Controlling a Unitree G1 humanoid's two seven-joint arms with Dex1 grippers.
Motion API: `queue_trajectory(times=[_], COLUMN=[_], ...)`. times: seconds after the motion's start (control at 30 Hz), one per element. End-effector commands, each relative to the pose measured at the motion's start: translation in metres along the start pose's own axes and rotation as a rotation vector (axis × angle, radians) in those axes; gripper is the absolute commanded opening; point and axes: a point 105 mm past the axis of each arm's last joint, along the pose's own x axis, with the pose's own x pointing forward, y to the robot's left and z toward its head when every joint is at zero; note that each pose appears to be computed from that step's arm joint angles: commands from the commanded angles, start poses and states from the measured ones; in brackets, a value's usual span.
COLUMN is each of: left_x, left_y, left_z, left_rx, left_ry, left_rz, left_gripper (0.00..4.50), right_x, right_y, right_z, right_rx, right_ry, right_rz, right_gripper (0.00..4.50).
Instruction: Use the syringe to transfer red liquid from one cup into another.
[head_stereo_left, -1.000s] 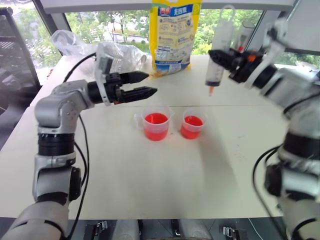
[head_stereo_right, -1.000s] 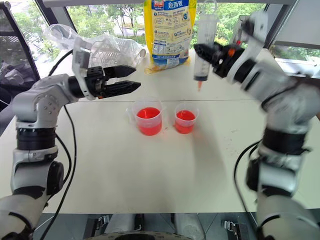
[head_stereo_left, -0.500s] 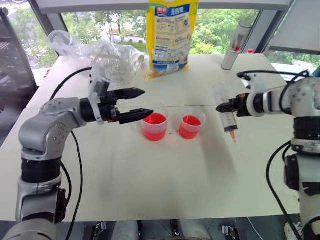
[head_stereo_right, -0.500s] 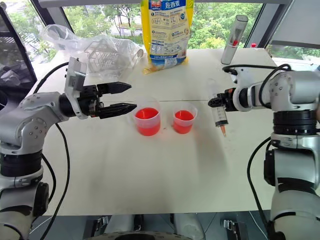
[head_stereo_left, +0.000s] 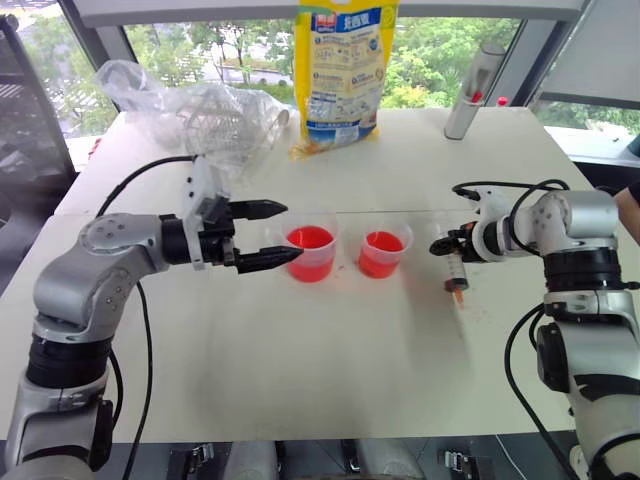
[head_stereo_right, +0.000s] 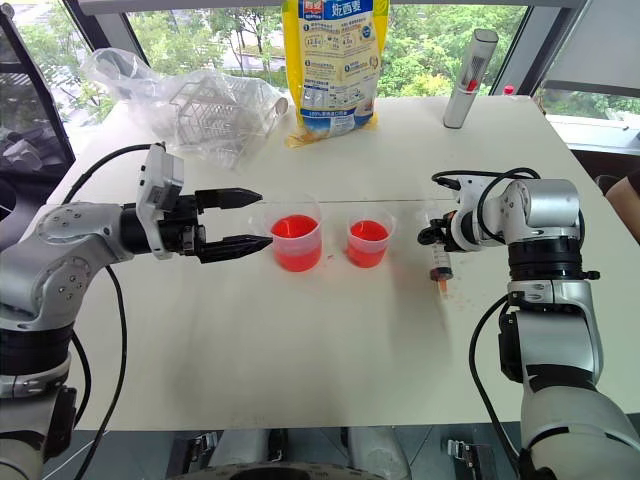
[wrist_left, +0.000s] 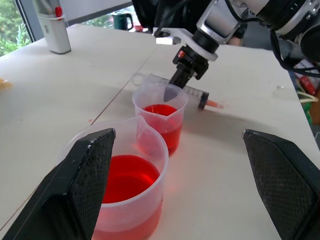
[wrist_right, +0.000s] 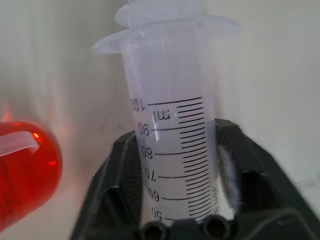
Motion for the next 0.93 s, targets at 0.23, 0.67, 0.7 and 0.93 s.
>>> queue_trajectory(times=[0.23, 0.67, 0.7, 0.93], left_x=[-0.003, -0.021, -0.022, -0.024], left_y=[-0.007, -0.001, -0.001, 0.004], left_z=[0.008, 0.008, 0.008, 0.011], left_rx=[0.044, 0.031, 0.033, 0.04], left_ry=[0.012, 0.079, 0.081, 0.081], left_rz=[-0.039, -0.08, -0.081, -0.075], left_gripper=[4.2, 4.2, 4.2, 4.2], right_x=[-0.025, -0.154, -0.162, -0.173], right_y=[0.007, 0.042, 0.044, 0.037], right_z=[0.019, 0.006, -0.002, -0.019], right_rx=[-0.072, -0.762, -0.816, -0.924], right_ry=[-0.084, -0.243, -0.228, -0.191], right_rz=[0.032, 0.36, 0.398, 0.392], right_gripper=[4.44, 4.44, 4.44, 4.44])
